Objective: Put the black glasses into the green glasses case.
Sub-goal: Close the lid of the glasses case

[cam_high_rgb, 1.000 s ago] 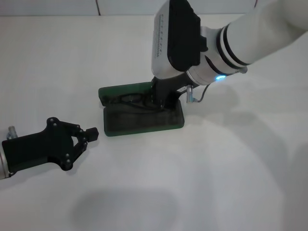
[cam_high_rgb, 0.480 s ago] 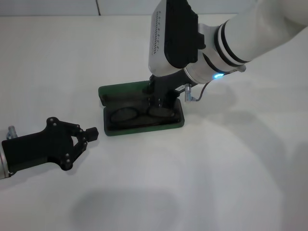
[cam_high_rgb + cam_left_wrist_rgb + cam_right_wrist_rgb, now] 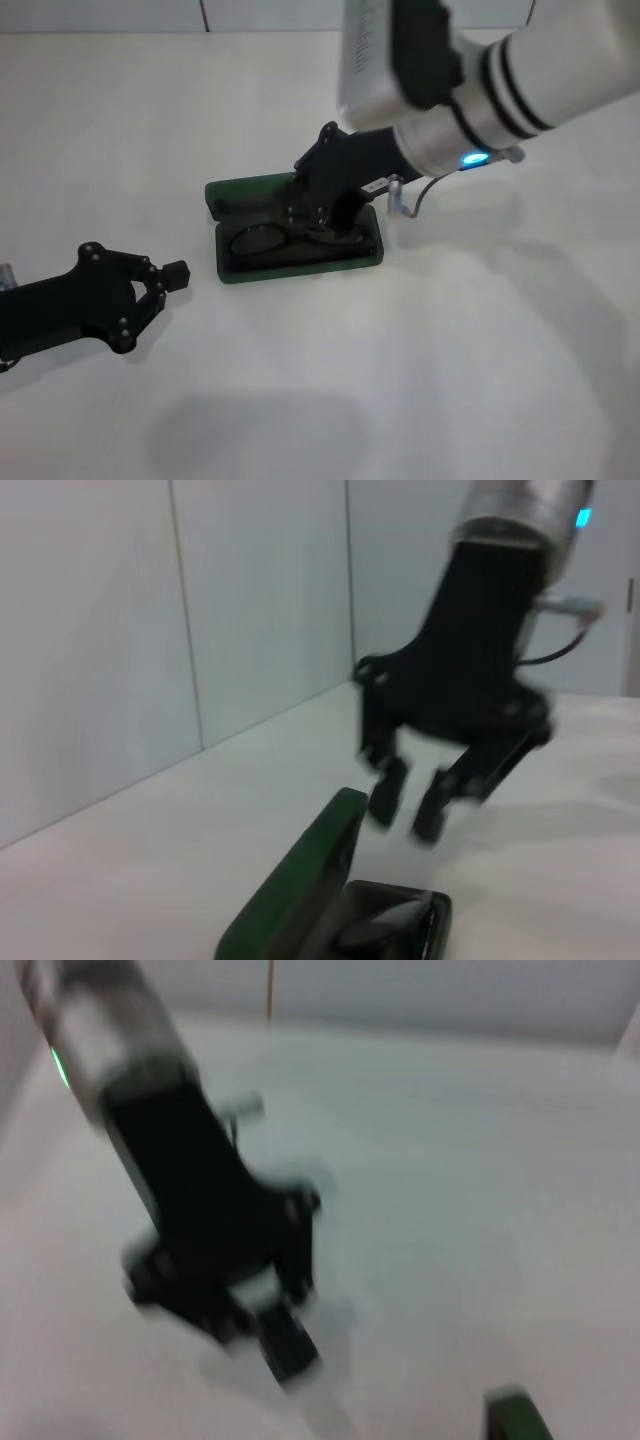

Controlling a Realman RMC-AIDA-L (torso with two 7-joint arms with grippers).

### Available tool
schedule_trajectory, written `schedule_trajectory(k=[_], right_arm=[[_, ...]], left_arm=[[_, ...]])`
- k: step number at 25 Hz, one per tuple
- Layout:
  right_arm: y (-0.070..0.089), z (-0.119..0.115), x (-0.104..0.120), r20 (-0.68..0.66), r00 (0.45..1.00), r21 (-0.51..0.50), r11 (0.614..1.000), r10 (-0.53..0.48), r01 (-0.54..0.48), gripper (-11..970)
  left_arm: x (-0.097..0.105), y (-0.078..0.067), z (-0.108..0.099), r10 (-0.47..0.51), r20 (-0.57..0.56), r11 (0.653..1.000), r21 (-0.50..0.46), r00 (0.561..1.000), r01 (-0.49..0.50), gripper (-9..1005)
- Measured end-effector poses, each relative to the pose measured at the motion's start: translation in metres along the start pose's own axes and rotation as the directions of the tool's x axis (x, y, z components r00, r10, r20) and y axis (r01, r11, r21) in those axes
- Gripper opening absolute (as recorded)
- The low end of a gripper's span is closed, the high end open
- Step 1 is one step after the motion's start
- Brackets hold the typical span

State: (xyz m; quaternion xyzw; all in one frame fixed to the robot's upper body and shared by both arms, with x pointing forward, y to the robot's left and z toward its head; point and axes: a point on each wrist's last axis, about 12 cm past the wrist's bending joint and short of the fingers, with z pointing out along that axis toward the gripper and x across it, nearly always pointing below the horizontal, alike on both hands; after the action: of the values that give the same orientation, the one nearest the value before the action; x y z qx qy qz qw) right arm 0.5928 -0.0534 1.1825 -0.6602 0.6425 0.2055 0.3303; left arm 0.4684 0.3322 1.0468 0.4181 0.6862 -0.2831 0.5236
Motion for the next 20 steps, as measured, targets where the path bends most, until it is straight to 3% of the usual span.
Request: schedule_trajectory(k=[5, 10, 16, 20], right_arm=[[0.001, -0.041, 0.021, 0.197, 0.968, -0.05, 0.987, 0.158, -0.151, 202], [0.0, -0.077, 0.084, 0.393, 0.865, -0.021, 0.943, 0.313, -0.332, 213], [0.027, -0.097, 0.163, 0.523, 0.775, -0.003, 0.909, 0.356, -0.416, 227], [0.057, -0.097, 0.201, 0.563, 0.77, 0.042, 0.92, 0.3, -0.389, 398]], left_arm=[[-0.002, 0.002, 0.001, 0.004, 0.006, 1.0, 0.0, 1.0, -0.004, -1], [-0.004, 0.002, 0.005, 0.007, 0.013, 1.0, 0.006, 1.0, -0.007, -1], [-0.006, 0.005, 0.011, 0.009, 0.017, 1.0, 0.009, 1.0, -0.01, -1], [-0.007, 0.007, 0.016, 0.008, 0.015, 1.0, 0.008, 1.0, -0.008, -1]])
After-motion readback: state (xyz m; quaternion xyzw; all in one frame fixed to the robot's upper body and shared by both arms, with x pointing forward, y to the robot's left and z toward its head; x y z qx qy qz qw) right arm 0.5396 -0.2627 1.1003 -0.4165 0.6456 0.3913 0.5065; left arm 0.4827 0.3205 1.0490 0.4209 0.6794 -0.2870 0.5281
